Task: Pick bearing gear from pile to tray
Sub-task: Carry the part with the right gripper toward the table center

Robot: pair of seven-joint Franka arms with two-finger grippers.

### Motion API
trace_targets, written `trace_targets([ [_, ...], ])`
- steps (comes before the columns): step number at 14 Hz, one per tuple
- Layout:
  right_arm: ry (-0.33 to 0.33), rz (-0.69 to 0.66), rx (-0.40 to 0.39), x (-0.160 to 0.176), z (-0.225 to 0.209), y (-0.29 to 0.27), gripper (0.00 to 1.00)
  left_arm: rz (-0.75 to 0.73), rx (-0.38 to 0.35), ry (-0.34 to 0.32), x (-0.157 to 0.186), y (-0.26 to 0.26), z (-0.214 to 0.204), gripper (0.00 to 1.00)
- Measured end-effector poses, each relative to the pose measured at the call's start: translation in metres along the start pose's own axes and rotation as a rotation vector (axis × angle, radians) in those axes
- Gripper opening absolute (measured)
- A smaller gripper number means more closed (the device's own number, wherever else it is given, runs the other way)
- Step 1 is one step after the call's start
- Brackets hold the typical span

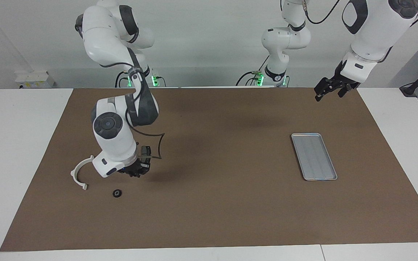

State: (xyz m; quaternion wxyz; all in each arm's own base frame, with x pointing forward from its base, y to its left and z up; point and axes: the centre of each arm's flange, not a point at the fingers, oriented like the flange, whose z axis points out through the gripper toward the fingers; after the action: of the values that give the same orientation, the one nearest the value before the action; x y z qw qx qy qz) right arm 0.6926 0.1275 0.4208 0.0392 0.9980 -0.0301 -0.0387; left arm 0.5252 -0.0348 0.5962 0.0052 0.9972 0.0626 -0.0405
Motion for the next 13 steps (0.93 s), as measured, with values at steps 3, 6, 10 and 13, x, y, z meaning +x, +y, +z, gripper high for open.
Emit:
trace_targets([
  [3, -0.016, 0.045, 0.021, -0.051, -0.081, -0.057, 0.24, 0.0, 0.0, 0.0, 0.0, 0.0, 0.0, 1.0],
  [6, -0.016, 0.223, 0.07, -0.106, -0.116, -0.144, 0.24, 0.0, 0.0, 0.0, 0.0, 0.0, 0.0, 1.0],
  [10, 0.004, 0.396, 0.123, -0.16, -0.11, -0.252, 0.24, 0.0, 0.0, 0.0, 0.0, 0.0, 0.0, 1.0],
  [13, -0.006, 0.454, 0.148, -0.174, -0.069, -0.298, 0.24, 0.0, 0.0, 0.0, 0.0, 0.0, 0.0, 1.0],
])
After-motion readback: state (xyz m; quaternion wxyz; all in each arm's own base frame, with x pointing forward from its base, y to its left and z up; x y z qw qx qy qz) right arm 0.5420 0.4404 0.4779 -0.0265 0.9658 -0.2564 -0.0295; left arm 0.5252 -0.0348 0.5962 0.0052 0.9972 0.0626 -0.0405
